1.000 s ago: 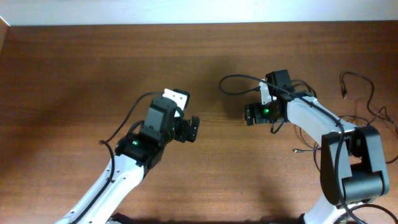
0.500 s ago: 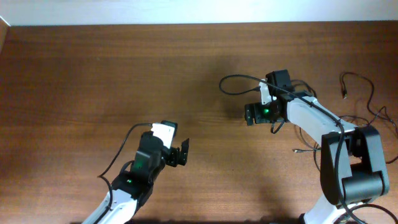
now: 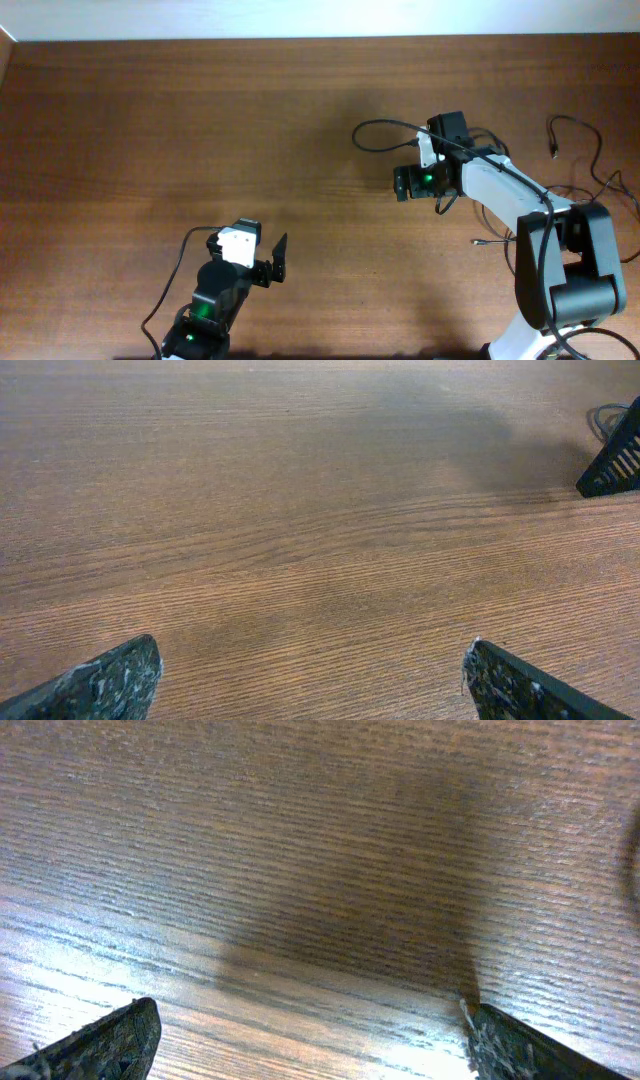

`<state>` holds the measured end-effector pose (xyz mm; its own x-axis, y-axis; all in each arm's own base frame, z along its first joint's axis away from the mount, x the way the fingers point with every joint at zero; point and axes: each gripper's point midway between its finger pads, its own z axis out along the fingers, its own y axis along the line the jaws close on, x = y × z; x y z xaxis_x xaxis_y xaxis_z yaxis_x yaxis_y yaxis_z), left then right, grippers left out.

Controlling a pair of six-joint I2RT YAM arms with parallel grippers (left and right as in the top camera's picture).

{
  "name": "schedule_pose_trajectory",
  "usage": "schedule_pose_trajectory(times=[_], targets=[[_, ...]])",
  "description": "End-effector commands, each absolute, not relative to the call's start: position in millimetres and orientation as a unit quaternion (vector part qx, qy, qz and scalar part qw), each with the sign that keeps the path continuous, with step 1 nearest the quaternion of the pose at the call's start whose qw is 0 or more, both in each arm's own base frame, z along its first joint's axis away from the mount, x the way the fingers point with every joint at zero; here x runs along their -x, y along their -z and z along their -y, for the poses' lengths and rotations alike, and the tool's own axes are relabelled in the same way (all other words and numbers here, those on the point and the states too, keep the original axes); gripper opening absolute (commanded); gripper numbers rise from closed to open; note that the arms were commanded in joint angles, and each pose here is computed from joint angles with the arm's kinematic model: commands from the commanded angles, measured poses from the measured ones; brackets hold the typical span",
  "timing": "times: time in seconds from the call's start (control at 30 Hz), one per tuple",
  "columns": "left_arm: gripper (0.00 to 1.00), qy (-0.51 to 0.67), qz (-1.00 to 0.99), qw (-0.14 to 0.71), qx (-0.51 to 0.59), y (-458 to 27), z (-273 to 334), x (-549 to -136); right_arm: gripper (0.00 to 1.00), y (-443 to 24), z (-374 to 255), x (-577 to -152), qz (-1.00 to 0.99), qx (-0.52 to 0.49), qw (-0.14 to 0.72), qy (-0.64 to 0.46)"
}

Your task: Untangle cables

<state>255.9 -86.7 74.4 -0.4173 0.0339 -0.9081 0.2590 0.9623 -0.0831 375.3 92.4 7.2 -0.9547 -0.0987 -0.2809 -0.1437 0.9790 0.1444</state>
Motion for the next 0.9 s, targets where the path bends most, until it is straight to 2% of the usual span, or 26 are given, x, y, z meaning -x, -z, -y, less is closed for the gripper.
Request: schedule_pose_trajectory(times=[0.0,0.27,0.47,0.73,0.87], targets=[[0.99,0.100,-0.834,0.536,-0.081,-75.7,81.7,-252.7,0.99,0.6,-90.4,-369.1,-0.987,0.054,0.125,-0.080],[0.99,0.096,-0.837,0.532,-0.079,-76.4,74.1,-236.4,0.98,0.6,-90.4,-369.1,-0.987,0.054,0.125,-0.080],[0.99,0.092,-0.822,0.559,-0.064,-90.3,65.6,-240.0,0.98,0.6,-90.4,-369.1,-0.987,0.054,0.125,-0.080],[0.99,0.081,-0.750,0.653,-0.065,-144.2,55.1,-241.5,0.98,0.6,-90.4,-369.1,-0.987,0.054,0.125,-0.080],[0.99,0.086,-0.733,0.672,-0.062,-155.5,52.3,-240.1,0.98,0.6,-90.4,-369.1,-0.987,0.054,0.125,-0.080]])
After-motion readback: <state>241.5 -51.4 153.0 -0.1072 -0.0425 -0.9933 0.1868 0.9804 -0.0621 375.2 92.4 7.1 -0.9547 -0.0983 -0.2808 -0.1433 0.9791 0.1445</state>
